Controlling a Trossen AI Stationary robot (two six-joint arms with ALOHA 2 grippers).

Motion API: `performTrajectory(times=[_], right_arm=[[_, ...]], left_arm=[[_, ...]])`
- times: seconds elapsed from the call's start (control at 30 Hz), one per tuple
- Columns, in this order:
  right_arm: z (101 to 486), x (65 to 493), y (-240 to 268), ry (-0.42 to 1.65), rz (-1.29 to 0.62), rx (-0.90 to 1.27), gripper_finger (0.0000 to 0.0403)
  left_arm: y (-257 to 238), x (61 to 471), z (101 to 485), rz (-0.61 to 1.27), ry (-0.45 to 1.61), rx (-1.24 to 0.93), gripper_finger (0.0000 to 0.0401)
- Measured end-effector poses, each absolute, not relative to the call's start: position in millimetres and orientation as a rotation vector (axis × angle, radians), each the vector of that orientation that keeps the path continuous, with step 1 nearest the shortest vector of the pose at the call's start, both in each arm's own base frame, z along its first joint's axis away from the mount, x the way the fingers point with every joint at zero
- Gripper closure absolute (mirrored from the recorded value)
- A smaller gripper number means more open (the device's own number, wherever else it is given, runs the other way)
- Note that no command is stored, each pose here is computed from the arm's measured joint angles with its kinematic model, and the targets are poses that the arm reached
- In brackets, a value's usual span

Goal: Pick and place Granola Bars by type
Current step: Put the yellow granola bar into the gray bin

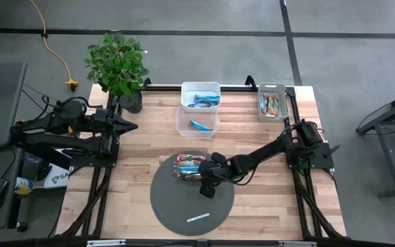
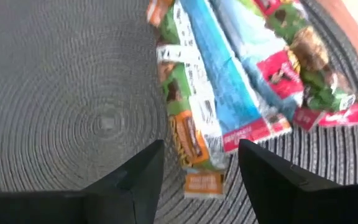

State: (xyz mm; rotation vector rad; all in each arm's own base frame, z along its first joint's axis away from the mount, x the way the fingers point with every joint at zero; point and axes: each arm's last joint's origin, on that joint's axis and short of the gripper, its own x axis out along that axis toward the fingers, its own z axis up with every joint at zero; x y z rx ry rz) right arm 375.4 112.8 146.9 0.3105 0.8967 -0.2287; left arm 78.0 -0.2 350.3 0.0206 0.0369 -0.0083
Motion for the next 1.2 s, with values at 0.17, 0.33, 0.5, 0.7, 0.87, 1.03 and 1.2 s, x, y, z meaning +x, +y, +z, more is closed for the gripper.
performTrajectory(times=[0.17,0.33,0.5,0.7,0.87,1.03,1.2], right_arm=[[148.3,378.7,107.8,0.881,-0.218,0.311,0.0213],[148.7,380.2,105.6,0.879,-0.204,0.308,0.0213],[146.3,381.0,106.4,0.886,-0.184,0.309,0.0213],[135.3,383.4,108.5,0.915,-0.144,0.319,0.0213],[132.9,383.9,108.8,0.918,-0.145,0.324,0.0213],[133.0,384.1,109.0,0.919,-0.133,0.314,0.0216],[132.9,383.9,109.1,0.924,-0.127,0.316,0.0243]], left_arm=[[-0.2,78.0,350.3,-0.008,0.037,0.021,0.04],[-0.2,77.9,350.3,-0.008,0.037,0.021,0.04],[-0.2,77.9,350.4,-0.008,0.036,0.021,0.04],[-0.2,77.9,350.3,-0.008,0.037,0.02,0.04],[-0.2,78.0,350.3,-0.008,0.037,0.021,0.04],[-0.2,78.0,350.3,-0.008,0.037,0.021,0.04],[-0.2,78.0,350.3,-0.008,0.037,0.021,0.04]])
